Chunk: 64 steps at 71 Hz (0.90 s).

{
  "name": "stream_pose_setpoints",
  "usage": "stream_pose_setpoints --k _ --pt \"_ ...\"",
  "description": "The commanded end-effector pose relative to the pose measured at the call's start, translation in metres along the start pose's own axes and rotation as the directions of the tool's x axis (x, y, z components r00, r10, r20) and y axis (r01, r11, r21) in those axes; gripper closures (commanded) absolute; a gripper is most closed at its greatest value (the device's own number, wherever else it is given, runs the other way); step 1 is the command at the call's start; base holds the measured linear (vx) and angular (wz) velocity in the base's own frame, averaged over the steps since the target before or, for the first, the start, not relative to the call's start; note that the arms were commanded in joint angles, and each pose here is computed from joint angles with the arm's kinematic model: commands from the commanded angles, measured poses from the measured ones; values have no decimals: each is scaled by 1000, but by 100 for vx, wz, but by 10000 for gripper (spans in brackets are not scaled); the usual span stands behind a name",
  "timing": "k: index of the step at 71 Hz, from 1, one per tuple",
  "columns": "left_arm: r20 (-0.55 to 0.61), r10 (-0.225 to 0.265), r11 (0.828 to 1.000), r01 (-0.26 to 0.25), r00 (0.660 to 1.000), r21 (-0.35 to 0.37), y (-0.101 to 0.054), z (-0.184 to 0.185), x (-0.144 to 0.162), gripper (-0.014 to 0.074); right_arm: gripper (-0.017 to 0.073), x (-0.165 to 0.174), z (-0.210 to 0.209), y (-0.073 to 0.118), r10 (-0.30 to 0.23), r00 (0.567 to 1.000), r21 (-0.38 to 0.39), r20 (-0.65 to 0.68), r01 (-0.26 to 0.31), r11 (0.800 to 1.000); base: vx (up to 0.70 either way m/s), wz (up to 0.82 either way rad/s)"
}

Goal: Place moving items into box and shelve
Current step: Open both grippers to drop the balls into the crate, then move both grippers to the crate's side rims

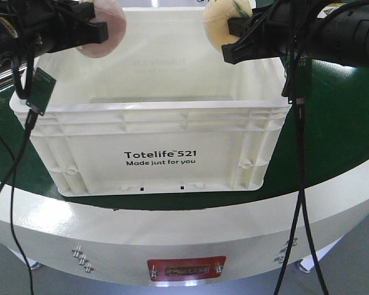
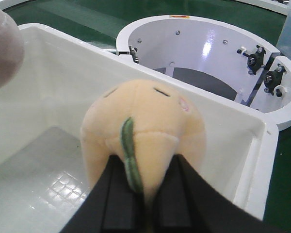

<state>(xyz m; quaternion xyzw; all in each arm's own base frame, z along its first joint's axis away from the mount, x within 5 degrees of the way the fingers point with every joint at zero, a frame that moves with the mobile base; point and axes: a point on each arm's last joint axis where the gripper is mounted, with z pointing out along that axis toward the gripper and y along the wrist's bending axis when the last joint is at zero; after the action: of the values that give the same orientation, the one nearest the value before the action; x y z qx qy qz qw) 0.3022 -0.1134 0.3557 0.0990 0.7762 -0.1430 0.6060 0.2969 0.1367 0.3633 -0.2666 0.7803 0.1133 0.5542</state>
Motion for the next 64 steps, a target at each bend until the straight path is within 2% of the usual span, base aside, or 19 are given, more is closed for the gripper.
stream_pose_setpoints --k 1,4,19,29,40,51,56,64 --pt "142 44 998 -49 989 32 -8 -9 -24 516 448 -25 -15 -6 -9 991 60 132 1 998 0 0" --pt "142 72 997 -77 987 30 -9 -9 -24 470 387 -25 -15 -6 -12 991 60 132 4 998 0 0" --pt "165 71 996 -77 984 33 -9 -9 -26 179 50 -27 -15 -8 -26 988 81 155 13 997 0 0" --pt "164 71 997 -77 984 33 -9 -9 -26 47 -97 -29 -16 -10 -28 984 100 179 10 995 0 0" --pt "158 54 998 -58 986 16 -3 -10 -27 14 -108 -29 -16 -13 -7 983 109 181 -13 994 0 0" --pt "111 38 997 -30 993 -78 24 -21 -30 26 -74 -27 -29 -44 88 975 187 203 -127 974 0 0" --pt "82 28 991 -16 996 -136 40 -30 -31 27 -56 -25 -36 -55 99 976 216 196 -141 966 0 0" --pt "41 11 980 -3 999 -198 55 -42 -32 27 -27 -21 -45 -66 110 980 236 168 -149 960 0 0"
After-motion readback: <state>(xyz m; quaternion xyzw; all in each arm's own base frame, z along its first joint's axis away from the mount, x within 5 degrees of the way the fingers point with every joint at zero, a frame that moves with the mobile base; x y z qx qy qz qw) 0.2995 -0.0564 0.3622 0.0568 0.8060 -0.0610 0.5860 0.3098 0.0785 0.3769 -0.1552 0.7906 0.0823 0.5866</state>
